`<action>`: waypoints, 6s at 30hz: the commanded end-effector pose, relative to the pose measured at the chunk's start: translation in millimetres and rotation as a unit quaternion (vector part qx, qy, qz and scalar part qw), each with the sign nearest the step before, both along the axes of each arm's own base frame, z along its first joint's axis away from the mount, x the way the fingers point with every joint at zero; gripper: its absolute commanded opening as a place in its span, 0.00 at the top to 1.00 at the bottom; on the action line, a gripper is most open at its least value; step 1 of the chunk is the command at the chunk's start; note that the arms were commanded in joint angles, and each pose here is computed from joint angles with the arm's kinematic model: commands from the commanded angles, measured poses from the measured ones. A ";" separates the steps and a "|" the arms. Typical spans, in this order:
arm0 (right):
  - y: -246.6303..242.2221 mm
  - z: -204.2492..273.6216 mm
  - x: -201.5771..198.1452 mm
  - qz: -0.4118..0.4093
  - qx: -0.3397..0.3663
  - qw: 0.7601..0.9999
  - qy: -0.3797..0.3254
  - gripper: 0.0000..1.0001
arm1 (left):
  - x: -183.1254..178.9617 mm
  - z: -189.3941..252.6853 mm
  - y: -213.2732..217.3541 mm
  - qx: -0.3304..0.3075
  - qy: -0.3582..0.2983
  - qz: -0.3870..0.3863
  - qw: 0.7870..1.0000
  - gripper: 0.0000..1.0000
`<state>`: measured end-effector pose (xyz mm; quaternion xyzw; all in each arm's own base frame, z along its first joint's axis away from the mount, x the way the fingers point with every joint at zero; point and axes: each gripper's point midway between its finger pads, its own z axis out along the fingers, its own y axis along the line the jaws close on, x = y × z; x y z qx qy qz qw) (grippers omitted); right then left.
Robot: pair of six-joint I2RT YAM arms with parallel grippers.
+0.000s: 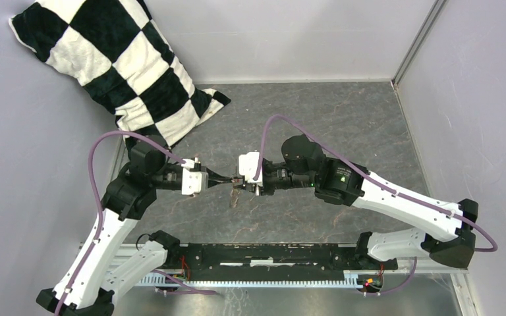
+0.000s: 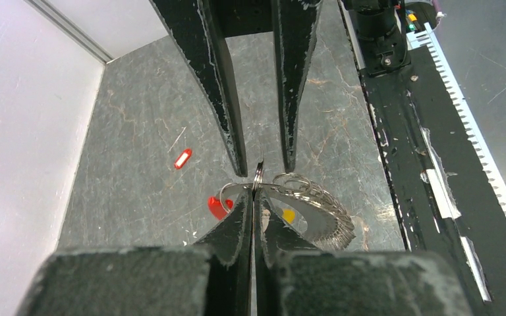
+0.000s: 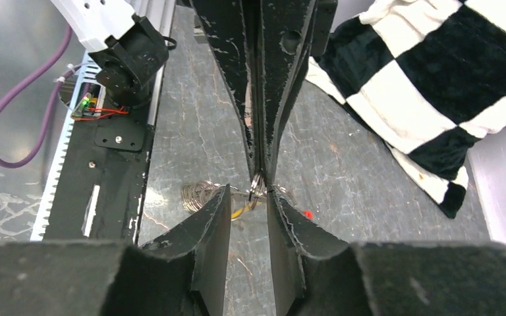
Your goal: Put the keys on the keyring
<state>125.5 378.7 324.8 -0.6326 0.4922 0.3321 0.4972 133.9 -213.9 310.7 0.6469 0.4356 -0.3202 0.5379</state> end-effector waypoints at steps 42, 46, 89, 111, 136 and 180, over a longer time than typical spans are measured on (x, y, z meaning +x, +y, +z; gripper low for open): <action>-7.6 56.3 -15.4 0.008 0.211 0.977 -0.040 0.99 | -11.7 39.1 -2.6 -0.063 0.052 0.017 0.996 0.69; -6.8 57.6 -15.7 0.009 0.218 0.975 -0.035 0.99 | -16.3 39.8 -2.9 -0.065 0.054 0.007 0.996 0.72; -13.1 75.9 -25.0 0.016 0.334 0.942 0.013 0.99 | -21.3 50.1 -3.0 -0.084 0.069 0.008 0.994 0.74; -4.9 71.2 -27.0 0.019 0.323 0.946 0.005 0.99 | -28.9 52.3 -3.8 -0.086 0.065 -0.014 0.994 0.70; -8.1 71.0 -17.8 -0.019 0.331 0.943 -0.004 0.99 | -37.4 51.9 -1.0 -0.090 0.042 -0.027 0.995 0.71; -1.0 72.0 -34.0 0.018 0.328 0.944 0.010 0.99 | -23.1 47.7 -0.6 -0.087 0.027 0.003 0.996 0.98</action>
